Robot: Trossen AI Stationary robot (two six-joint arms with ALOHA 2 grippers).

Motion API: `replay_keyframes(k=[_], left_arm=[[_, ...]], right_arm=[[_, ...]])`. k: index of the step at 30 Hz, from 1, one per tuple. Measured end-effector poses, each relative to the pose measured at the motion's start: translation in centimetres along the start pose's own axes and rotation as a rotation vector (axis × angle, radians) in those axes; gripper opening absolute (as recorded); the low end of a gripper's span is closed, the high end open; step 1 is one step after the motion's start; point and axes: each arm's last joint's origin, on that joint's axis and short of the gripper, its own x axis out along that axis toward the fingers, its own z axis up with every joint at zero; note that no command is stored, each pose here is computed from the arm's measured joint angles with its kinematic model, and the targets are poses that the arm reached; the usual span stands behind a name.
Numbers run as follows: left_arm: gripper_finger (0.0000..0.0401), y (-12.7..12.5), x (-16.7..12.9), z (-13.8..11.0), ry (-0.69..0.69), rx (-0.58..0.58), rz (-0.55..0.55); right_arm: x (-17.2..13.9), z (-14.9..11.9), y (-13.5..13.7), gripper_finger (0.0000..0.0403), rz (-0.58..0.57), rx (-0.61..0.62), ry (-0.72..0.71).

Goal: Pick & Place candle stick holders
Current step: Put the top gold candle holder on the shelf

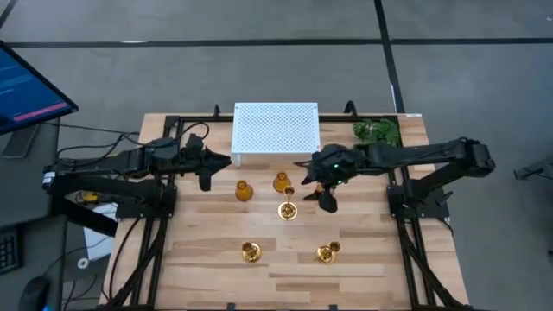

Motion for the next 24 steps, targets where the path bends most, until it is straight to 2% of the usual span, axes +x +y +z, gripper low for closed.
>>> replay_keyframes(k=[4, 10, 15, 24], left_arm=[[0.0128, 0.0, 0.0, 0.0, 0.000, 0.007, -0.001], [0.0160, 0.0, 0.0, 0.0, 0.000, 0.007, -0.002], [0.0164, 0.0, 0.0, 0.0, -0.002, 0.007, -0.003], [0.0154, 0.0, 0.0, 0.1, -0.009, 0.006, -0.005]], right_arm=[[1.8, -0.3, -0.4, 0.0265, -0.003, 0.006, 0.039], [4.2, 0.3, -0.6, 0.0265, 0.025, -0.008, -0.019], [5.1, 0.1, -0.6, 0.0265, 0.033, -0.008, -0.006], [4.7, 0.6, -0.5, 0.0265, 0.071, -0.033, -0.057]])
